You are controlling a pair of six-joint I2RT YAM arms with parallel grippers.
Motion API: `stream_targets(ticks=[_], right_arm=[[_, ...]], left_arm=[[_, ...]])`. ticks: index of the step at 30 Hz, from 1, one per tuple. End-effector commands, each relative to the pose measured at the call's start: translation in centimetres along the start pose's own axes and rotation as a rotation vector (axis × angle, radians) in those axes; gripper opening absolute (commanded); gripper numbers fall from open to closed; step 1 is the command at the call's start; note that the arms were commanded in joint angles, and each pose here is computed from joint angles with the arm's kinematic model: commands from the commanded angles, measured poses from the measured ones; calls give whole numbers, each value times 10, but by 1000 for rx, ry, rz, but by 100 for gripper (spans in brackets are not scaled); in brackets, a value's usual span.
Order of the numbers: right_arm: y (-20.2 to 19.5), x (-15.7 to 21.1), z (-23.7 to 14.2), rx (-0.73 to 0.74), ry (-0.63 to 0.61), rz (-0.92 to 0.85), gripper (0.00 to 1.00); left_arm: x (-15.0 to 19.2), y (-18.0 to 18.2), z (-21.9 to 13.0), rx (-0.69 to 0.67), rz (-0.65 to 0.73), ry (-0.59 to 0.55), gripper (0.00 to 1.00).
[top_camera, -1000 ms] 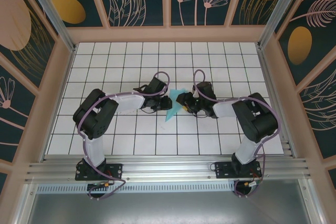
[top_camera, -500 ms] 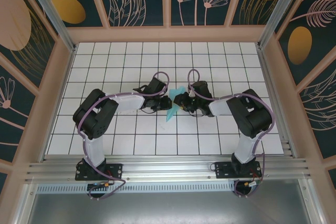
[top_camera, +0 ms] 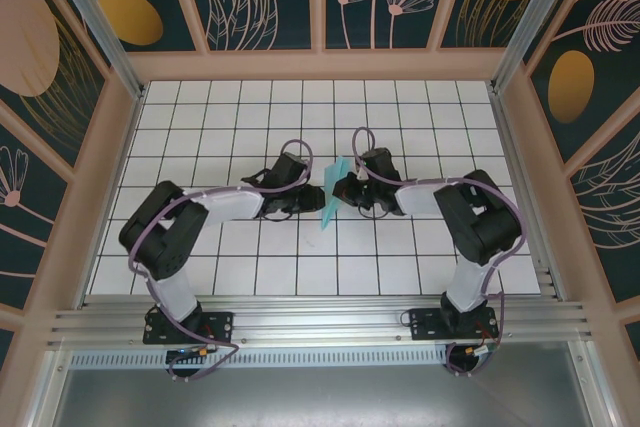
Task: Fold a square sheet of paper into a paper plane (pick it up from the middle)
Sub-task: Turn over the paper at the center of the table.
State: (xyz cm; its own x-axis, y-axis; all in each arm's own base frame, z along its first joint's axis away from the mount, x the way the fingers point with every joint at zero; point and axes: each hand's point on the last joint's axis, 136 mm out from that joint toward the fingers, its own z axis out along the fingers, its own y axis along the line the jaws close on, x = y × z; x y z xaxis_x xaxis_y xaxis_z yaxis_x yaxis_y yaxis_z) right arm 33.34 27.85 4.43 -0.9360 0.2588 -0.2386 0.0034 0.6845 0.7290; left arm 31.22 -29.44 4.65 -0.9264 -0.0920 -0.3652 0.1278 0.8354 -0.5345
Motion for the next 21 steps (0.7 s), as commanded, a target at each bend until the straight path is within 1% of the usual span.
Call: stream_targets(ticks=[1, 6, 9, 12, 15, 16, 18, 19, 21], right_arm=[[5, -16, -25, 135, -52, -123, 9], [5, -27, -54, 341, -96, -243, 9], [2, -36, -75, 472, -122, -286, 9], [-5, -43, -94, 590, -139, -299, 10], [-13, -49, -113, 707, -156, -313, 10], [-14, -51, -117, 739, -158, -320, 10], [-15, -53, -125, 790, -167, -325, 10], [-15, -54, -128, 808, -173, -326, 10], [-14, -54, -128, 813, -177, -325, 10]], left_arm=[[-36, -19, -37, 42, 5, -213, 44], [-57, -3, -78, -44, -7, -402, 49], [-63, 6, -99, -80, -14, -491, 49], [-66, 16, -117, -112, -35, -566, 57], [-67, 26, -130, -144, -50, -625, 63], [-67, 29, -134, -153, -52, -638, 64], [-66, 33, -138, -165, -47, -657, 70], [-66, 35, -139, -174, -44, -664, 72], [-67, 37, -141, -188, -33, -671, 72]])
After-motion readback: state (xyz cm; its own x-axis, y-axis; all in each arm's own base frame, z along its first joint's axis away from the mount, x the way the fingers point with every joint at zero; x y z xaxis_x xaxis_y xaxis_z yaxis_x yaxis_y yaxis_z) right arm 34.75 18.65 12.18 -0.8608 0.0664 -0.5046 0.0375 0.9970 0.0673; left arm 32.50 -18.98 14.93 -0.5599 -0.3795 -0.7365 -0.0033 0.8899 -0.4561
